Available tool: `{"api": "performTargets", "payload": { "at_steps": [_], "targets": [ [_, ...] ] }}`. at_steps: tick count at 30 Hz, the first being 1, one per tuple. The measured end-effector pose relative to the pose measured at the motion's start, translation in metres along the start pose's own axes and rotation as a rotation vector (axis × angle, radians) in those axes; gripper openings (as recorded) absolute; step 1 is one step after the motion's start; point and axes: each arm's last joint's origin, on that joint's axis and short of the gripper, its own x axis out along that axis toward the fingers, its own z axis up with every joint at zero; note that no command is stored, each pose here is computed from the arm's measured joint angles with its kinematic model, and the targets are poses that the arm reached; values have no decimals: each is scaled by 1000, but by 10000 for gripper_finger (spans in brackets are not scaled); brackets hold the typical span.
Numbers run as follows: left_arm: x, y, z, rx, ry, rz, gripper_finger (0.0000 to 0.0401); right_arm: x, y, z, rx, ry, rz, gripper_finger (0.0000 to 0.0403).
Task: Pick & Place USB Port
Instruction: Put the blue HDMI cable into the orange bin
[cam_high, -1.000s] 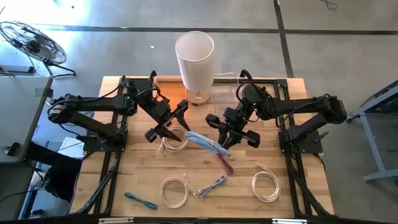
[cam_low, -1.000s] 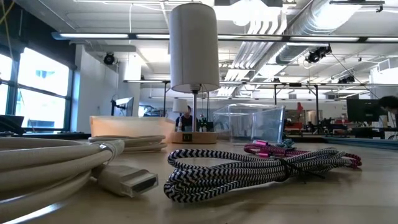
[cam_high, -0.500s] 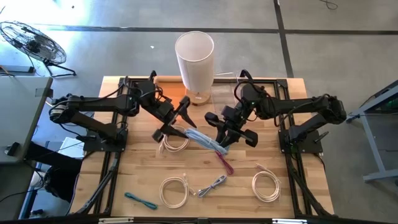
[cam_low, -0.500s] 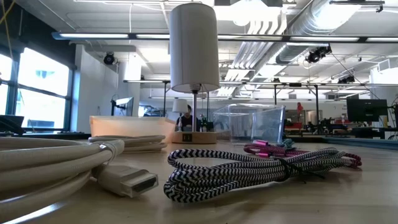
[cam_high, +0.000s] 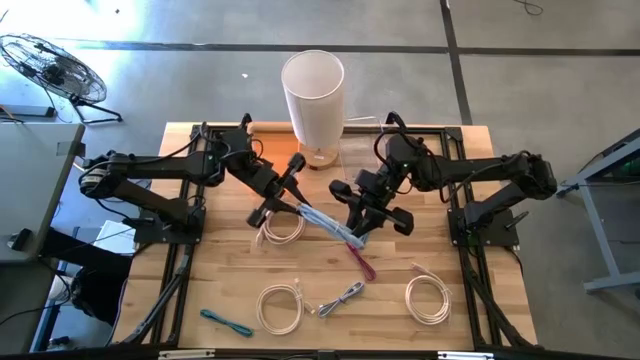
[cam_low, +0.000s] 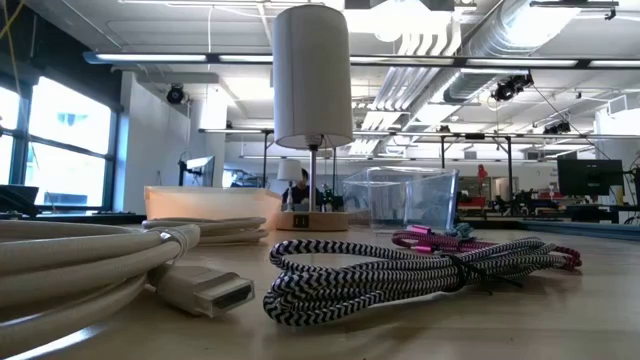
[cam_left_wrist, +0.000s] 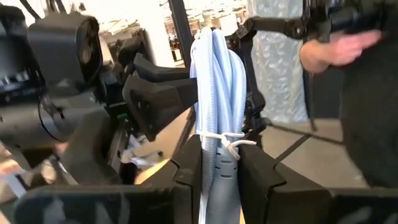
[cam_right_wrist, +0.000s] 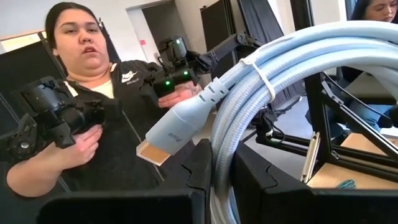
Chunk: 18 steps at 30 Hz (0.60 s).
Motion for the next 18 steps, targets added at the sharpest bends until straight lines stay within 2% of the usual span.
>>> {"api": "performTargets", "payload": {
  "at_steps": [3,12,16,18],
  "targets": [
    [0,0,0,14,-2,-9,64,-1,-1,0,7,-10,-26,40],
    [-5,-3,6,33,-9,-25,64,-4,-4,3,23,-45,-101,140],
    [-17,-12,15,19,14,-37,64,-12,-7,6,16,-60,-137,159],
    [-30,-19,24,37,42,0,64,-20,-12,8,25,-80,-184,159]
  ]
}}
